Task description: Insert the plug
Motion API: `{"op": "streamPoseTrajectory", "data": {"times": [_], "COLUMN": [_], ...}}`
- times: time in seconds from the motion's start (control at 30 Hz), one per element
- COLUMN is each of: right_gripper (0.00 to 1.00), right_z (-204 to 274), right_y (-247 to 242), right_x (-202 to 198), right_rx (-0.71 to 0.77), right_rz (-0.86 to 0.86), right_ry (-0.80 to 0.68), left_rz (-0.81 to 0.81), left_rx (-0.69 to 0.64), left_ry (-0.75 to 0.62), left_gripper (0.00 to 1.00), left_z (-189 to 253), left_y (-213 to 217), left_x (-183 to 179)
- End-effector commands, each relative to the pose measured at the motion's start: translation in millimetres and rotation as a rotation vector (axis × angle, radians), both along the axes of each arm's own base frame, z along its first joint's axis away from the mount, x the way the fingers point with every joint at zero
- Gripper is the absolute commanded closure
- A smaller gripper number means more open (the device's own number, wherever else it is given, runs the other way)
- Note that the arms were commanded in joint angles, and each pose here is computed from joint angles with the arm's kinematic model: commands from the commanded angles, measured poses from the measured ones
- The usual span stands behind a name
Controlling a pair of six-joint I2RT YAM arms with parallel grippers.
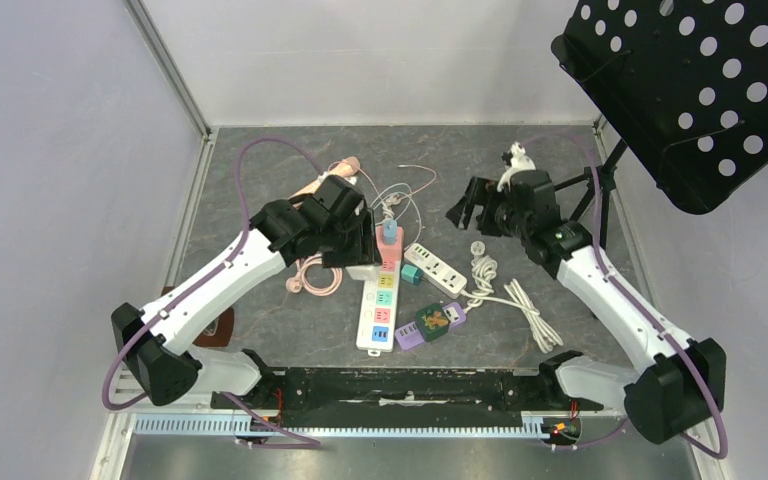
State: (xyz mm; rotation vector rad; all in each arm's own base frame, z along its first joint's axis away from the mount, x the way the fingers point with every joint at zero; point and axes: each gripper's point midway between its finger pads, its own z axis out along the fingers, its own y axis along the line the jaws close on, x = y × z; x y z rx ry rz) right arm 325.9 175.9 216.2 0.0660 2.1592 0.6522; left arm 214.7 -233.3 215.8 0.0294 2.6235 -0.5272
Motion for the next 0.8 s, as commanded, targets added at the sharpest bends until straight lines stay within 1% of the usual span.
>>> {"op": "streamPoseTrajectory", "data": {"times": [0.0, 0.07, 0.13, 0.3, 0.4, 0.53, 0.77], "right_gripper": [0.14, 0.15, 0.16, 0.18, 0.18, 0.18, 0.19], "right_z": [-30.7, -47.7, -60.6, -80.1, -84.7, -88.3, -91.7], "right_y": [-16.4, -17.5, -13.3, -17.7, -20.9, -22.2, -25.5], "right_x": [-33.6, -50.3, -66.4, -88.2, -92.6, -94.8, -96.4], "right_rx": [0.007, 0.01, 0.016, -0.007, -0.021, -0.039, -0.053], "right_rz": [-0.08, -0.093, -0.08, -0.1, -0.105, -0.102, -0.114], "right_ry": [0.069, 0.096, 0.114, 0.148, 0.164, 0.185, 0.199], "left_rz": [0.076, 0.074, 0.082, 0.077, 0.062, 0.025, -0.004], "left_rx": [0.002, 0.001, -0.03, -0.009, -0.002, -0.024, 0.015], "left_ry": [0.049, 0.028, 0.017, 0.025, 0.035, 0.073, 0.153], "left_gripper": [0.98, 0.98, 0.98, 0.98, 0.98, 0.98, 0.98], "left_z": [-15.3, -25.7, -35.0, -60.0, -70.0, -80.3, -103.8], "left_y": [5.4, 3.7, -1.4, -9.7, -17.2, -31.4, -39.7], "left_x": [-21.1, -25.5, -26.8, -33.9, -34.5, -37.2, -43.5]}}
